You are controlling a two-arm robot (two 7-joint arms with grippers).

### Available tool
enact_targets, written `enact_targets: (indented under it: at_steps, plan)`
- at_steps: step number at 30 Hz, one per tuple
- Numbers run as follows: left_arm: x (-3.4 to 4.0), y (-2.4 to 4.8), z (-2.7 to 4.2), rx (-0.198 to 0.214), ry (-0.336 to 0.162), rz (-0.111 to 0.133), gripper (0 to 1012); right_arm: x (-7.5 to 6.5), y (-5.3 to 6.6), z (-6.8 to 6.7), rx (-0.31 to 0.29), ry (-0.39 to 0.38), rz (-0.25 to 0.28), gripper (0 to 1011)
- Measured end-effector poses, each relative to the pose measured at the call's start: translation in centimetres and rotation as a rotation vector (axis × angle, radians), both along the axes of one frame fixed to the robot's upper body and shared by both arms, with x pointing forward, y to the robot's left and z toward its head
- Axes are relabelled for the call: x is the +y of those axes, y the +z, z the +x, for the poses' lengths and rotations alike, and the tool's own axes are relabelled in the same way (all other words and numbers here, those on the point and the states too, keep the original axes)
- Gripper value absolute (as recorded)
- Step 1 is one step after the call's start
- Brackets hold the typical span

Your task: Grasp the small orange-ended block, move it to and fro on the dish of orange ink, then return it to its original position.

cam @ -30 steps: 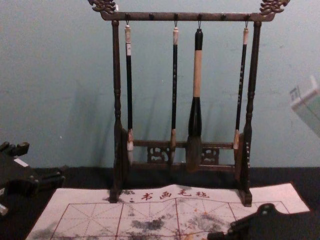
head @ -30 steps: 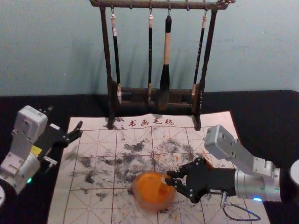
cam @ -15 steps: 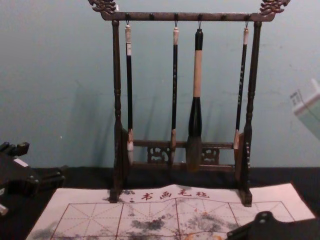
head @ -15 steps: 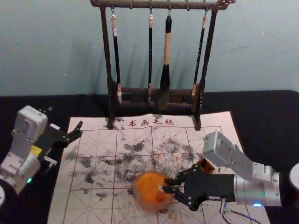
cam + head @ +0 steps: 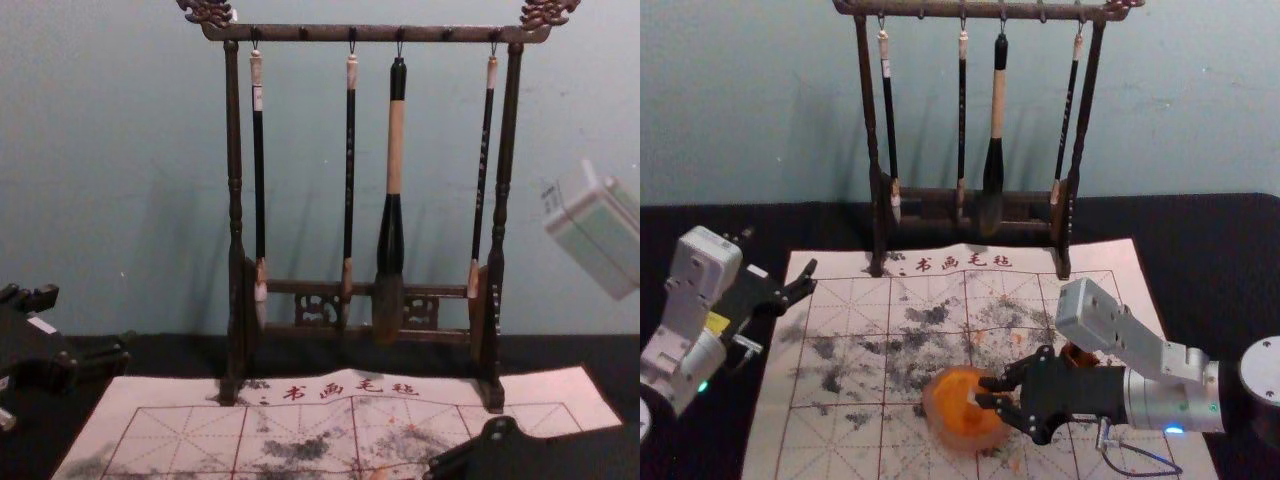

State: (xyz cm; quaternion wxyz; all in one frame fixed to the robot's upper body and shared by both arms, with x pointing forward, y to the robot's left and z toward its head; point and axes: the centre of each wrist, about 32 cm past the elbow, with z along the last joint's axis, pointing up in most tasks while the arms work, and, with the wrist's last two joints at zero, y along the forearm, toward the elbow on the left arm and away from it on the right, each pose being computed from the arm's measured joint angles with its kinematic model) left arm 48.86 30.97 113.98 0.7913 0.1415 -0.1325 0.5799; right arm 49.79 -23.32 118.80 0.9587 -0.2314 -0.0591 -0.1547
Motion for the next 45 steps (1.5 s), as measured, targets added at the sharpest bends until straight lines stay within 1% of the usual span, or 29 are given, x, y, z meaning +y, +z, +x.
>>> enact_targets:
  at_steps: [10, 17, 27, 30, 38, 43, 45]
  plan:
    - [0.00, 0.00, 0.00, 0.000, 0.000, 0.000, 1001, 0.1, -0.1, 1.1, -0.009, -0.019, -0.009, 80]
    - [0.00, 0.00, 0.00, 0.000, 0.000, 0.000, 1001, -0.2, 0.0, 1.3, -0.014, -0.039, -0.013, 80]
    - [0.00, 0.00, 0.00, 0.000, 0.000, 0.000, 1002, -0.7, 0.7, 0.6, -0.022, -0.049, -0.019, 80]
    - [0.00, 0.00, 0.00, 0.000, 0.000, 0.000, 1001, -0.9, 0.9, 0.3, -0.022, -0.056, -0.012, 80]
    - [0.00, 0.00, 0.00, 0.000, 0.000, 0.000, 1001, -1.1, 1.1, -0.1, -0.021, -0.081, 0.013, 80]
    - [0.00, 0.00, 0.00, 0.000, 0.000, 0.000, 1002, -1.3, 1.3, -0.3, -0.031, -0.101, 0.020, 80]
    - [0.00, 0.00, 0.00, 0.000, 0.000, 0.000, 1001, -1.5, 1.5, -0.3, -0.035, -0.123, 0.023, 80]
